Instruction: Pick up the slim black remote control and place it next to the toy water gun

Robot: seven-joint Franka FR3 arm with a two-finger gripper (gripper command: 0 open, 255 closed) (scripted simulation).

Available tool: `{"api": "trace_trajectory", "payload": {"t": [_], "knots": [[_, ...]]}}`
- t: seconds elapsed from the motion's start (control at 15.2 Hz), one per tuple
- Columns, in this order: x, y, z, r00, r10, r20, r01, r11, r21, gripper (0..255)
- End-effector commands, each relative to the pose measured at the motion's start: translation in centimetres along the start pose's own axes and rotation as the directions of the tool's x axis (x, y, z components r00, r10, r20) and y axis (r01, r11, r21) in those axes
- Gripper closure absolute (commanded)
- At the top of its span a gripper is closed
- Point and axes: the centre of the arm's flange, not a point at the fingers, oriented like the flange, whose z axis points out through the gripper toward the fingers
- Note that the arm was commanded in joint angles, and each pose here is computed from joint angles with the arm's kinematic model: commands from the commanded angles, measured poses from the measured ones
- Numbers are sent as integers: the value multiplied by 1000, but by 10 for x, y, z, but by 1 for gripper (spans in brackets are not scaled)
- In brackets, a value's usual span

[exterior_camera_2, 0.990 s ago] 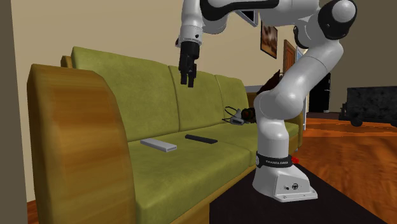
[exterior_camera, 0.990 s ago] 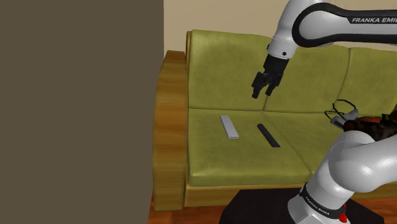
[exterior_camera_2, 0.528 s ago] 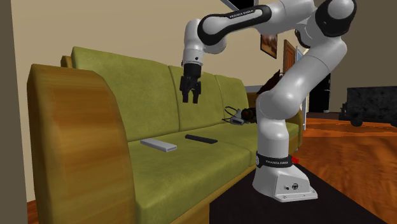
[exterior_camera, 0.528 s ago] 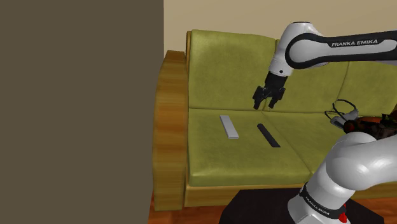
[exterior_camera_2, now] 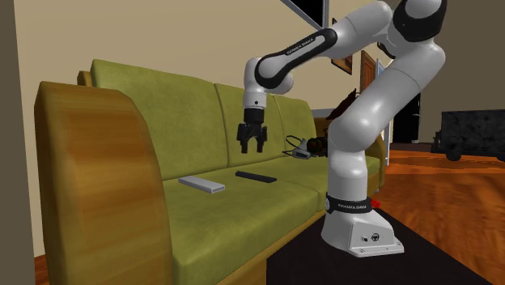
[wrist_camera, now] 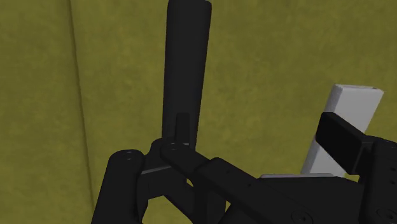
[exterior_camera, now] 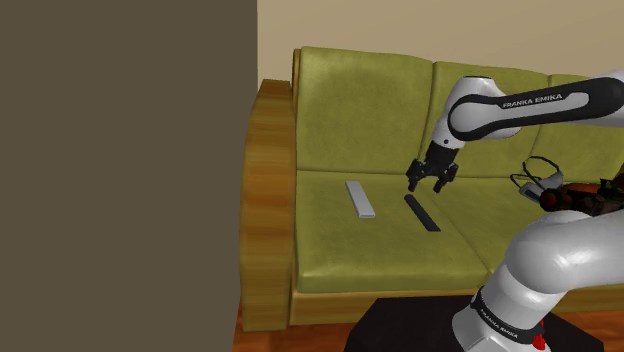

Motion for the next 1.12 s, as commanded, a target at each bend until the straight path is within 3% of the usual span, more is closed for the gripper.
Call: {"api": "trace_trajectory", "payload": {"t": [0.0, 0.26, 0.73, 1.06], "knots": [[3, 16, 19, 998, 58, 5, -58, 998, 1, 0], [2, 48, 54, 987, 159, 15, -159, 987, 2, 0], [1, 48, 91, 987, 159, 15, -159, 987, 2, 0], [1, 48, 94, 987, 159, 15, -159, 987, 2, 0]]}}
